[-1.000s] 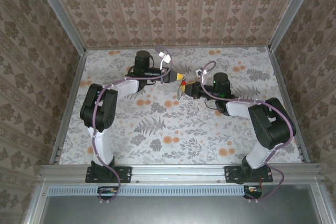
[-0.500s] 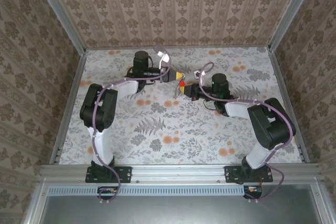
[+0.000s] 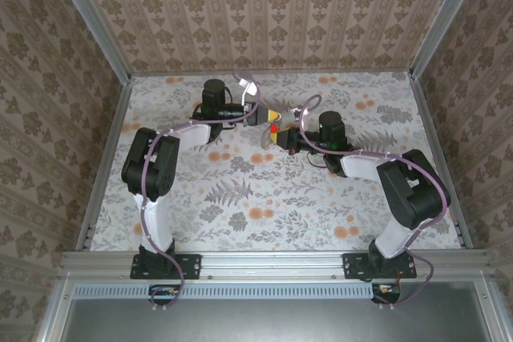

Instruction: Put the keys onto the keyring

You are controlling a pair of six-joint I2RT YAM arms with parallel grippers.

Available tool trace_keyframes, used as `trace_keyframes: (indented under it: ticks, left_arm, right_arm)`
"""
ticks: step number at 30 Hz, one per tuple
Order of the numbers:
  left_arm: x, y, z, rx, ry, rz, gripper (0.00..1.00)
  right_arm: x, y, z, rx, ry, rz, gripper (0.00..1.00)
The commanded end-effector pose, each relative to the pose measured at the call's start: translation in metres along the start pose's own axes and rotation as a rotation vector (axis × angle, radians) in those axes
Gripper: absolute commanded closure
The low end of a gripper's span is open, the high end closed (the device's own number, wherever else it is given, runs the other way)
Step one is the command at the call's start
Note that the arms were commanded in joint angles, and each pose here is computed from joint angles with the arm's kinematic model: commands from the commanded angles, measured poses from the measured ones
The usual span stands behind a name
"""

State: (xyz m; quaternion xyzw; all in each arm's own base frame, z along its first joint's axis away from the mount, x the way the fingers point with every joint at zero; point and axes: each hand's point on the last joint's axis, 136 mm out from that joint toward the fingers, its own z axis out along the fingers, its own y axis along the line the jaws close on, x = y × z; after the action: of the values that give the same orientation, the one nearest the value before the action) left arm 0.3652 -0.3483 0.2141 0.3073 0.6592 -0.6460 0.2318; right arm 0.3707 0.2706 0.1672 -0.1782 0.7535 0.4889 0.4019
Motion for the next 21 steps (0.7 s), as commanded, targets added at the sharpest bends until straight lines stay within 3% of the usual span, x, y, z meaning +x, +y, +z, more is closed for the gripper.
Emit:
trace_keyframes:
  ticks: [1,3,6,12,21]
  left_arm:
    - [-0.017,-0.011,-0.007,0.000,-0.047,0.079,1.00]
    - [-0.018,-0.011,-0.009,-0.003,-0.054,0.078,1.00]
    - [-0.019,-0.011,-0.010,-0.005,-0.061,0.079,1.00]
    - [-0.023,-0.012,-0.012,-0.001,-0.081,0.083,1.00]
    - [-0.027,-0.010,-0.012,-0.001,-0.103,0.073,1.00]
  right_arm:
    - [0.003,0.000,-0.008,-0.013,0.016,0.012,0.70]
    - [0.000,-0.005,-0.020,0.005,-0.009,0.022,0.60]
    - [-0.007,-0.010,-0.037,0.026,-0.048,0.034,0.56]
    - [-0.039,-0.008,-0.055,0.040,-0.139,0.029,0.56]
    - [-0.087,-0.001,-0.045,-0.046,-0.253,0.128,0.59]
